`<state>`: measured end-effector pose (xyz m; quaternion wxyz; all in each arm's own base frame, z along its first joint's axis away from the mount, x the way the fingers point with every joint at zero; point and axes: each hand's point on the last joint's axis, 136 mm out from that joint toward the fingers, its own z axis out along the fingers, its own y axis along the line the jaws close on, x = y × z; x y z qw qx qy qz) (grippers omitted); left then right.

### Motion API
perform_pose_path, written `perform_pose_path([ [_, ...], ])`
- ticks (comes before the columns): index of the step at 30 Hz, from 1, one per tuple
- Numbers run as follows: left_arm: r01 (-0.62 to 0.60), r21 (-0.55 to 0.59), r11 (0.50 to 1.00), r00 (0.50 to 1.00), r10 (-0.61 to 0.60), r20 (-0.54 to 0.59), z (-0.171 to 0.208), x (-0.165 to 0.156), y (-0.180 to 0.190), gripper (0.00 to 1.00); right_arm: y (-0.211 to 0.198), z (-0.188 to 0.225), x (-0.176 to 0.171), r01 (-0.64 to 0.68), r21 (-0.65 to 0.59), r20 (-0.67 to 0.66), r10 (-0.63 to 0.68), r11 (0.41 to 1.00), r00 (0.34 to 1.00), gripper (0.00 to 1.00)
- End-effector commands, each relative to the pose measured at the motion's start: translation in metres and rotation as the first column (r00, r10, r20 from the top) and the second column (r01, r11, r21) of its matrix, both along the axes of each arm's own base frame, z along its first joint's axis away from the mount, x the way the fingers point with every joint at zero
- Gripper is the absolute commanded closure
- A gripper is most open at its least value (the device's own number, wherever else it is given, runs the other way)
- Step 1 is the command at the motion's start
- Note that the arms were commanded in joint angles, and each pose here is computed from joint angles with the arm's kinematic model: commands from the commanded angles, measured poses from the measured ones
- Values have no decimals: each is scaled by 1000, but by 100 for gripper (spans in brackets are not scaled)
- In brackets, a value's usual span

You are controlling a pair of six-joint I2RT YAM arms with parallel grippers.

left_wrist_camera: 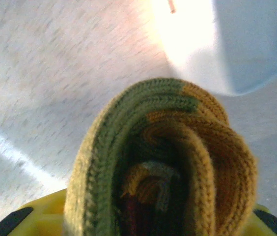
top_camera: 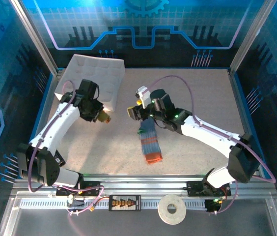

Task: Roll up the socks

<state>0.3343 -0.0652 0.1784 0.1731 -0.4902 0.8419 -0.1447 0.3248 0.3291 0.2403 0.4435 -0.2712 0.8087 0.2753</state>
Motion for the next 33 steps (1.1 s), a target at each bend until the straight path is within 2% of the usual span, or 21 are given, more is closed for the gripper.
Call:
perform_pose_path([
  [1, 64, 224, 972, 987, -94, 129, 28, 42, 21, 88, -19, -4, -9, 57, -13, -138, -58, 998, 989, 41],
  [5, 56, 368, 928, 968, -141, 209, 40, 83, 33, 91, -32, 6, -14, 75, -34, -81, -78, 997, 994, 40],
  [8, 53, 447, 893, 961, -168, 221, 40, 110, 36, 92, -40, 10, -19, 77, -44, -65, -80, 996, 995, 40],
  [12, 48, 522, 851, 948, -204, 245, 35, 143, 32, 91, -48, 13, -28, 72, -46, -62, -75, 996, 995, 40],
  [17, 73, 565, 822, 953, -224, 202, 11, 168, 28, 91, -57, 9, -39, 75, -55, -80, -79, 996, 994, 40],
  [24, 133, 607, 784, 959, -256, 120, -19, 161, 17, 91, -65, 3, -47, 83, -64, -106, -90, 994, 990, 41],
  [33, 162, 596, 786, 965, -252, 70, -50, 144, 13, 91, -61, -1, -49, 72, -59, -133, -79, 996, 988, 42],
])
